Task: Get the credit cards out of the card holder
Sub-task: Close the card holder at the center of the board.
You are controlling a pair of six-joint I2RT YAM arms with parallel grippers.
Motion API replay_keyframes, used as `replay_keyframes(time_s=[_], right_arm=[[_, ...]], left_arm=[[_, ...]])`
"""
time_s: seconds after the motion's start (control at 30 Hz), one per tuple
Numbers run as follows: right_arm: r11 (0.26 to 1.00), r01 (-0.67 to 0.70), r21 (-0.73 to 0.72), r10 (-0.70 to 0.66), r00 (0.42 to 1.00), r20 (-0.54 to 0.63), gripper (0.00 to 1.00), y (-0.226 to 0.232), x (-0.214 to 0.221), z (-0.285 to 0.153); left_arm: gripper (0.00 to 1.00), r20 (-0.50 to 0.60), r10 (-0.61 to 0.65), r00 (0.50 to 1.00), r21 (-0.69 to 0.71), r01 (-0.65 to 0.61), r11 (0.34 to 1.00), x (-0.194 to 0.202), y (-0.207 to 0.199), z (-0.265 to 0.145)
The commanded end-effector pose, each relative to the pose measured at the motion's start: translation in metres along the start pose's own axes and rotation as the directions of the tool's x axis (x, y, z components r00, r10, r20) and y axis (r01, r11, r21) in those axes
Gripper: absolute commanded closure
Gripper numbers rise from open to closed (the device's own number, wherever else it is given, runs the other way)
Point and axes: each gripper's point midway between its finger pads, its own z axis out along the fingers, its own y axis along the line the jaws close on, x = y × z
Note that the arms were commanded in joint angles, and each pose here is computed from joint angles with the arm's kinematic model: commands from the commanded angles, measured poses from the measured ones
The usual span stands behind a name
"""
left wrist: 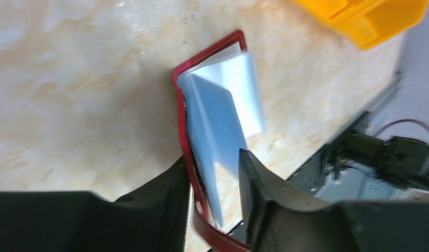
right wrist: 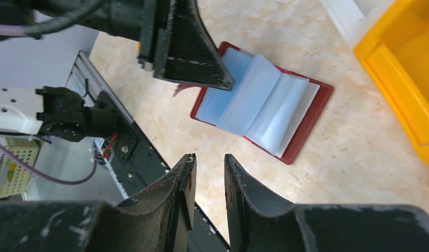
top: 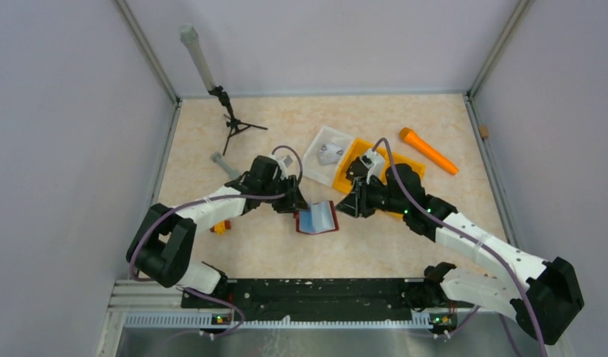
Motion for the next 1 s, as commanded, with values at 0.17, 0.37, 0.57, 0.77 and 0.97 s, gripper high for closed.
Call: replay_keyframes(time_s=[0.17,0.37,0.57,0.77,0.97], right_arm=[[0.99,0.013,0.14,-0.006,0.999,-0.052,0.72,-0.04,0.033,0.005],[0.977,0.014,0.211,0.001,0.998,-0.069,0.72,-0.059,0.047,0.003],[0.94,0.027,0.339,0.009,0.995,-0.103,0.76,-0.091,0.064,0.002],[0.894,0.042,0.446,0.01,0.993,-0.115,0.92,-0.114,0.071,0.011],[0.851,0.08,0.518,0.007,0.986,-0.164,1.0,-0.127,0.082,0.03]], left_arm=[[0.41,-0.163,0.013,0.987,-0.03,-0.018,0.999,0.027,0.0,-0.018],[0.43,-0.18,-0.005,0.984,0.129,0.029,0.991,0.025,-0.025,-0.007],[0.42,-0.145,-0.005,0.989,0.203,0.034,0.979,0.011,-0.048,-0.012],[0.41,-0.151,-0.017,0.988,0.248,0.054,0.967,0.009,-0.055,-0.008],[0.42,-0.142,-0.014,0.99,0.356,0.064,0.932,0.002,-0.081,0.002]])
